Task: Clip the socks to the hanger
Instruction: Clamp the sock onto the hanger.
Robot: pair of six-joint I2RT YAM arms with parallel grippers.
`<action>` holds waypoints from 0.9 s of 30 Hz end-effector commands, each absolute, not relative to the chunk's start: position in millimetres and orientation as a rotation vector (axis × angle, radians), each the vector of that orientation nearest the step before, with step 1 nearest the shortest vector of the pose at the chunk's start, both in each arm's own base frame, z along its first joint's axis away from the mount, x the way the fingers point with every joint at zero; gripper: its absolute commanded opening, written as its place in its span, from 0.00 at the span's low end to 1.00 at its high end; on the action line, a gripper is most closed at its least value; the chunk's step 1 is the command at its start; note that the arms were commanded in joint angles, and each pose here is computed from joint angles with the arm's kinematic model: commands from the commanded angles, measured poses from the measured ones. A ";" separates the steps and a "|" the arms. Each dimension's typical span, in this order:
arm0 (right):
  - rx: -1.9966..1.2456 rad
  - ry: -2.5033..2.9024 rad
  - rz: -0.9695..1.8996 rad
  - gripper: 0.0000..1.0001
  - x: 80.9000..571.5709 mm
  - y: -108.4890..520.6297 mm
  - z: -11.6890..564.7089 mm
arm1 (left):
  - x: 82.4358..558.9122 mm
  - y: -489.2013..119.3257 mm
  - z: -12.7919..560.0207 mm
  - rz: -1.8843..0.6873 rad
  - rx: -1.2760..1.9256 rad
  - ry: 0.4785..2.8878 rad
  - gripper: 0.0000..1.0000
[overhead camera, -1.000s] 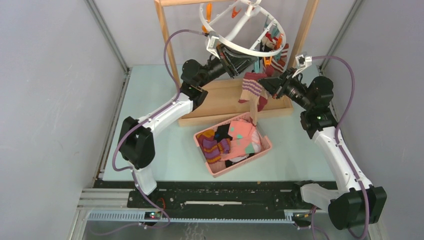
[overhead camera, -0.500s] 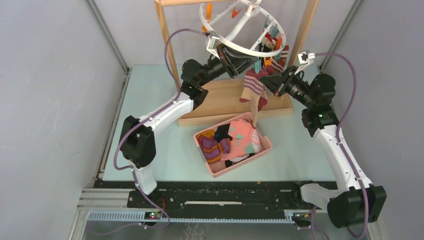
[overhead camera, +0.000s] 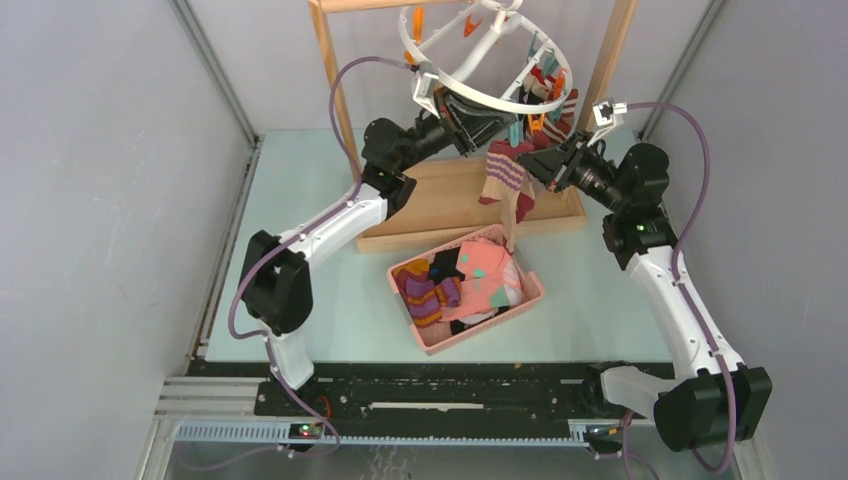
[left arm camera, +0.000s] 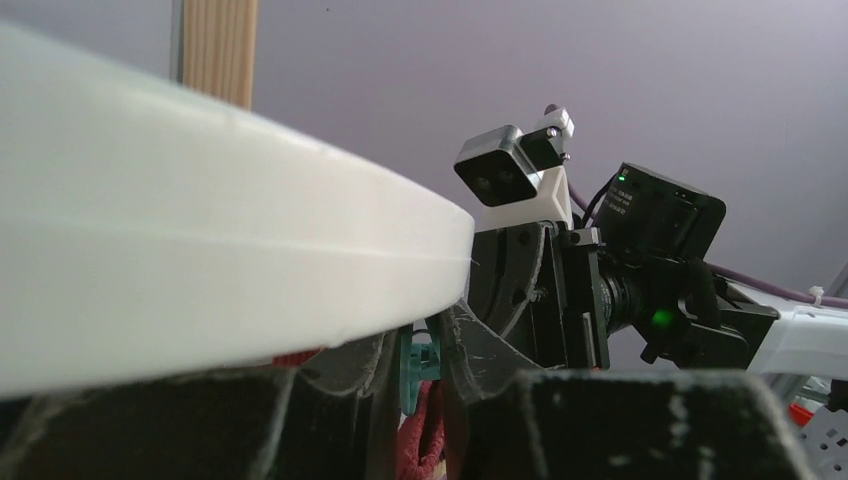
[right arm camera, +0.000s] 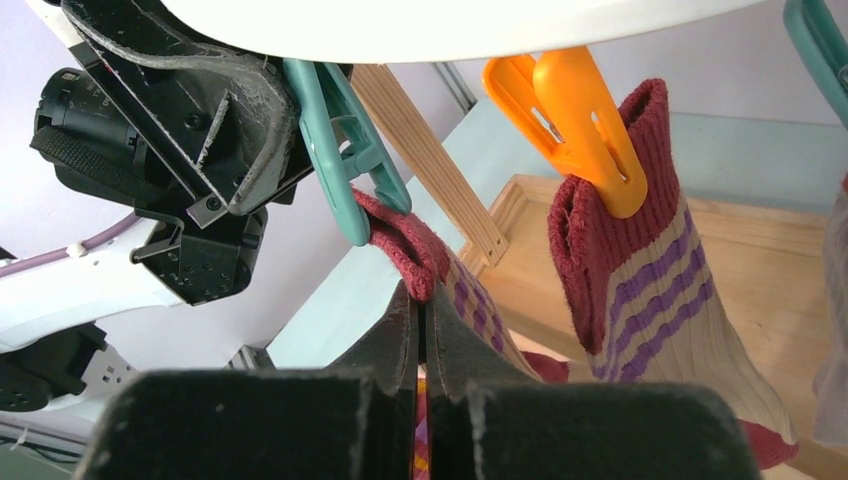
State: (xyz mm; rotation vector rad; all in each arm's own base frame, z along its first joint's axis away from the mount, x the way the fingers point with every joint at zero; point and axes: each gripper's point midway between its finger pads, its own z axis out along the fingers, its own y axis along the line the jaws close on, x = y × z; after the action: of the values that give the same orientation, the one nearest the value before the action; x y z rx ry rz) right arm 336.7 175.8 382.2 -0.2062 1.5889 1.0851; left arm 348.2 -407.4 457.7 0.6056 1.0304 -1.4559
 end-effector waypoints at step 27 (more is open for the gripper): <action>-0.207 1.528 1.137 0.00 327.5 176.5 411.8 | 317.1 -412.9 472.9 -1.442 0.812 0.912 0.03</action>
State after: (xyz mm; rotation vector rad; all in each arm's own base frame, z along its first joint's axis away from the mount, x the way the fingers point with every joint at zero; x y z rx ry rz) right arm 334.0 177.7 382.3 -0.1798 1.6047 1.1262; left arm 344.3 -408.3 460.6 0.6673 0.9973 -1.4398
